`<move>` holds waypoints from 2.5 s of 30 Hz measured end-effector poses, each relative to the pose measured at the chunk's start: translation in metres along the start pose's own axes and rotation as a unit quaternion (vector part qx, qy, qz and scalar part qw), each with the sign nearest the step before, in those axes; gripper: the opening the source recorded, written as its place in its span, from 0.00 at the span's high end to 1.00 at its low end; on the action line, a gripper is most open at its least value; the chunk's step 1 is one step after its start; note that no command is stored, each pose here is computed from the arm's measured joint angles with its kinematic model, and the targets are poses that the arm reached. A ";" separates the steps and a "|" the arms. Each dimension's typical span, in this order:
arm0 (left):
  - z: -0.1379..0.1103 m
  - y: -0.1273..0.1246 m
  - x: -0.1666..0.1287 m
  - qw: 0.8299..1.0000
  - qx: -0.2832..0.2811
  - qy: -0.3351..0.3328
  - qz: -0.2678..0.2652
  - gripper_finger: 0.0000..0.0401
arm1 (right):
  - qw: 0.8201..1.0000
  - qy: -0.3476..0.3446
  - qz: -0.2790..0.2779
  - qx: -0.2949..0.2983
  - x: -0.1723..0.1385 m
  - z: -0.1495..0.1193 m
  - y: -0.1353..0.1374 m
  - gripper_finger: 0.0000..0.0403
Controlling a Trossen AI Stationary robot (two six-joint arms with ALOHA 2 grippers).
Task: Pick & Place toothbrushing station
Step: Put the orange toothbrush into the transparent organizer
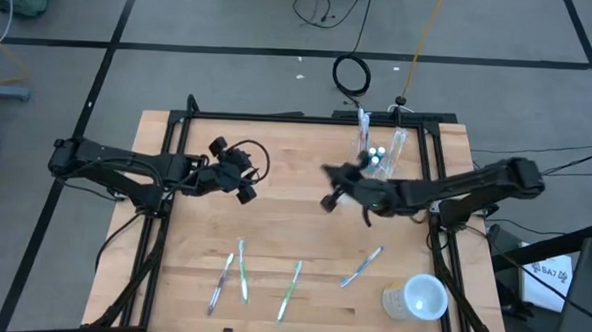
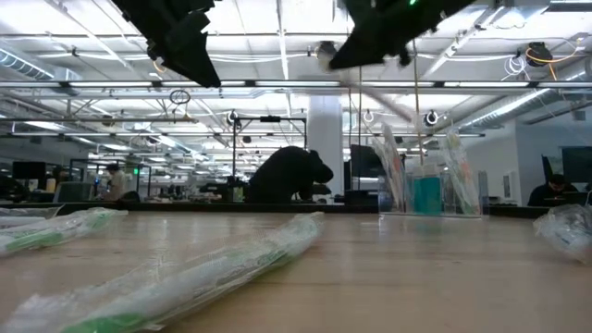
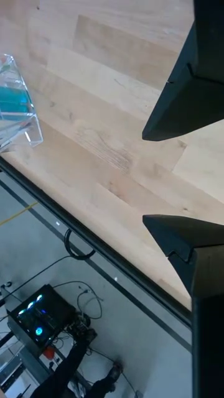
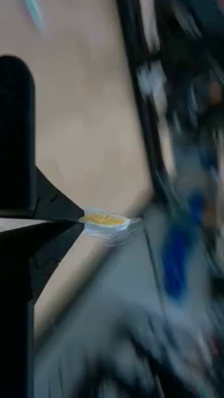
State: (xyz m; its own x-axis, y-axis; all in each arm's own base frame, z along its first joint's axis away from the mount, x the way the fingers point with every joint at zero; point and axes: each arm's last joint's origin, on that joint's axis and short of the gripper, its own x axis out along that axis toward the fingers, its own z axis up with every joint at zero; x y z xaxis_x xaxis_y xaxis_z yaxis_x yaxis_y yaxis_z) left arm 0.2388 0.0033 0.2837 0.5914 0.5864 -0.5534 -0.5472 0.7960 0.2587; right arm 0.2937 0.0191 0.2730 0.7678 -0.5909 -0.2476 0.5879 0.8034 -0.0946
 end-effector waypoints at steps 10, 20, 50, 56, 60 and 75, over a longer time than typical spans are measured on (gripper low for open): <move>-0.002 -0.001 -0.001 1.000 -0.002 0.007 -0.008 0.47 | 0.950 -0.044 -0.305 -0.053 -0.052 -0.015 -0.042 1.00; -0.002 -0.001 -0.001 1.000 -0.009 0.007 -0.009 0.47 | 0.904 -0.014 -0.423 -0.061 -0.050 -0.053 -0.097 1.00; 0.001 -0.002 -0.001 1.000 -0.012 -0.005 -0.011 0.47 | 0.939 -0.143 -0.310 0.054 -0.045 -0.135 -0.155 1.00; 0.001 -0.002 -0.001 1.000 -0.012 -0.004 -0.011 0.47 | 0.945 -0.127 -0.296 0.055 -0.044 -0.141 -0.152 1.00; 0.001 -0.002 -0.001 1.000 -0.012 -0.004 -0.011 0.47 | 0.954 -0.130 -0.268 0.030 -0.045 -0.139 -0.146 1.00; 0.001 -0.002 -0.001 1.000 -0.018 -0.003 -0.011 0.47 | 0.955 -0.083 -0.284 0.030 -0.048 -0.152 -0.135 1.00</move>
State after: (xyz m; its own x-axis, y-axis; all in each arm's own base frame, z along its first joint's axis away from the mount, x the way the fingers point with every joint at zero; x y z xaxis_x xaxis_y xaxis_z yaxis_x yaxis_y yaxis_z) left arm 0.2399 0.0018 0.2841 0.6075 0.5695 -0.5537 -0.5549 0.8031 0.2172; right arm 0.1390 -0.0504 0.1511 0.3471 -0.9377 -0.0169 0.9314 0.3467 -0.1109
